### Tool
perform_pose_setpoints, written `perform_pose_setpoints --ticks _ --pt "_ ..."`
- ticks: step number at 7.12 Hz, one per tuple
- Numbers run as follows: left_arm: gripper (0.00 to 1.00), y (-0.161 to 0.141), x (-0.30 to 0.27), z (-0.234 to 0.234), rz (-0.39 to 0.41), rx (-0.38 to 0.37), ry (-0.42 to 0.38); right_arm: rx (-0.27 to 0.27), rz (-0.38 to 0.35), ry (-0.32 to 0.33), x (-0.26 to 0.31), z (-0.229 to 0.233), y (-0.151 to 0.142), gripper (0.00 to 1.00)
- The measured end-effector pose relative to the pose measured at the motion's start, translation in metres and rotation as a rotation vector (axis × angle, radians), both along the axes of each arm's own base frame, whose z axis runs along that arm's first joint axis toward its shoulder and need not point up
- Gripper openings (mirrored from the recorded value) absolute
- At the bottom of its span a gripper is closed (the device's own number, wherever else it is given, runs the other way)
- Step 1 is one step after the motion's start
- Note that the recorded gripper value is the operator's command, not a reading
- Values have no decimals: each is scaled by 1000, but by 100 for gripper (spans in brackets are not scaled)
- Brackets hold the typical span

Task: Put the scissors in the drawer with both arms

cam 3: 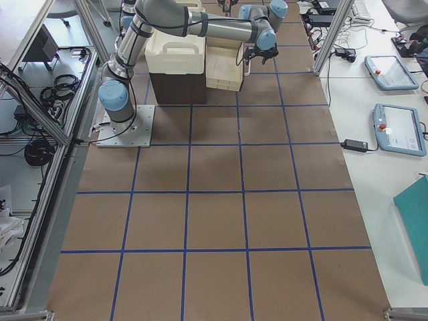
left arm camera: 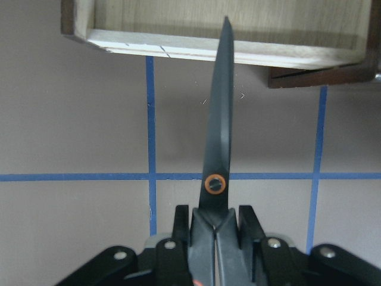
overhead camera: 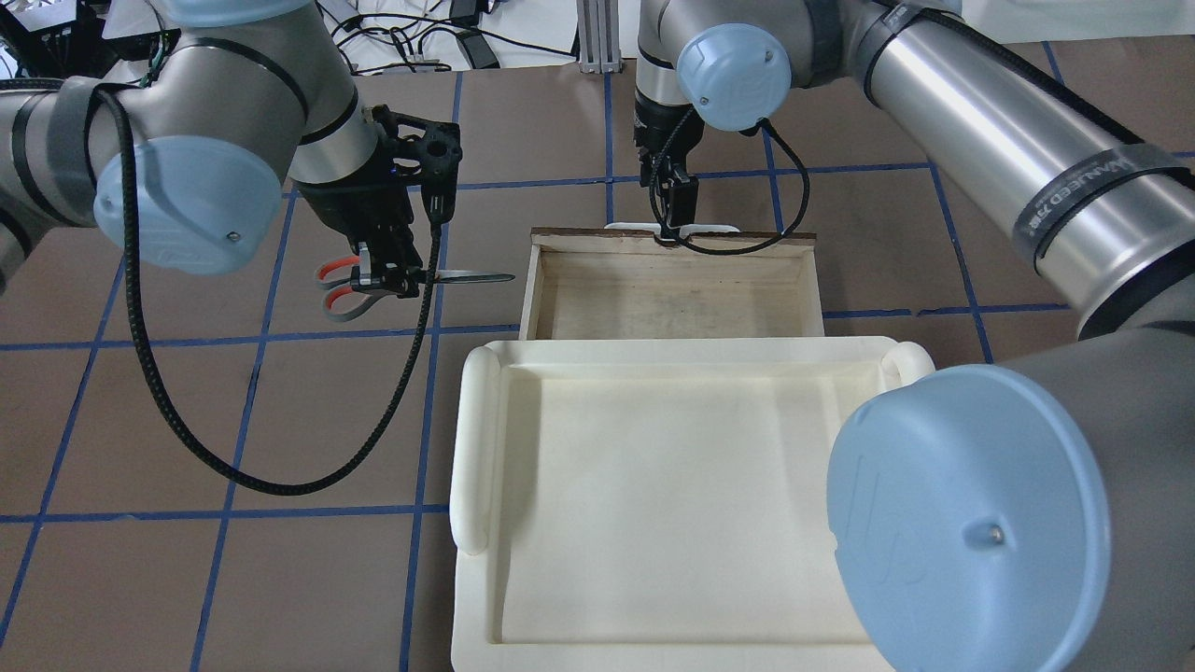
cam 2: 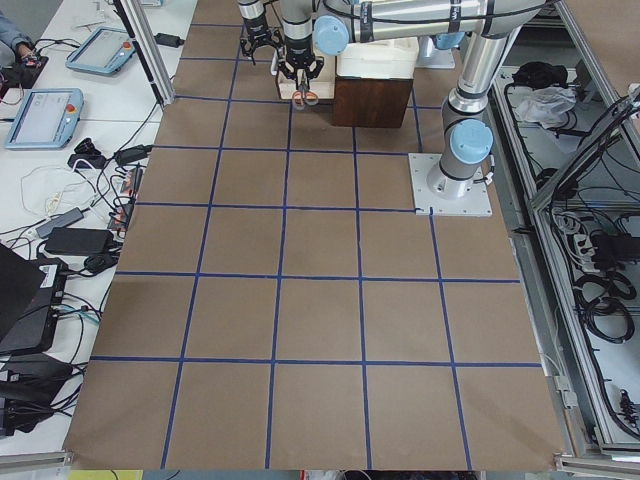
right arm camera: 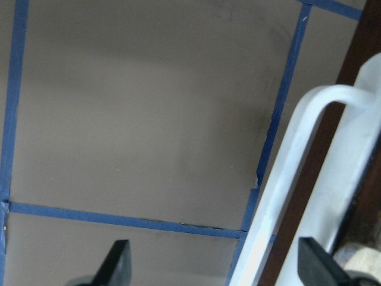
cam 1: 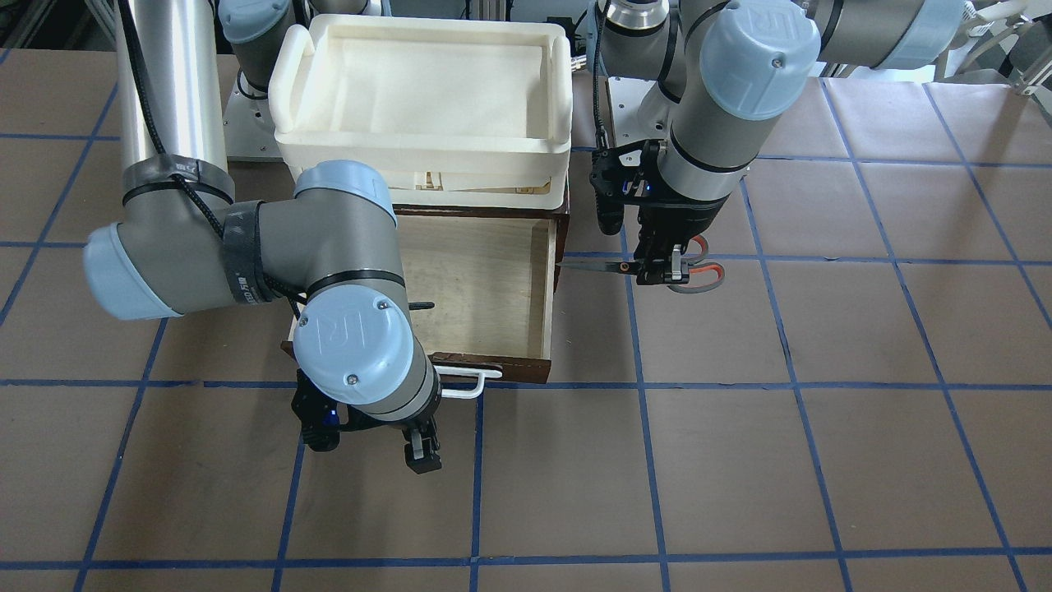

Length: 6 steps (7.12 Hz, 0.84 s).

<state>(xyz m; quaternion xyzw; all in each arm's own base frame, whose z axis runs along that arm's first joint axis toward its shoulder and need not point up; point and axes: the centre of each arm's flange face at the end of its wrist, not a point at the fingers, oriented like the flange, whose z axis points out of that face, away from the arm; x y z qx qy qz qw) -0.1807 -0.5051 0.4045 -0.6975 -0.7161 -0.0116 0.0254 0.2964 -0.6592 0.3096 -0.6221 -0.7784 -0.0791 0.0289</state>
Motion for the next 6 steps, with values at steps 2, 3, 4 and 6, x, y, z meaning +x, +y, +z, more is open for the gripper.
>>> perform_pose_setpoints --ticks 2,3,4,6 --pt "0 1 -4 -1 7 2 0 -12 34 7 -9 40 15 100" --pt "0 1 -5 -1 11 2 1 -41 116 24 -17 63 24 100" --pt "0 3 -11 -1 18 2 2 -76 221 38 -27 88 32 100" --pt "0 6 -35 5 25 -10 -2 -121 423 54 -66 129 49 100"
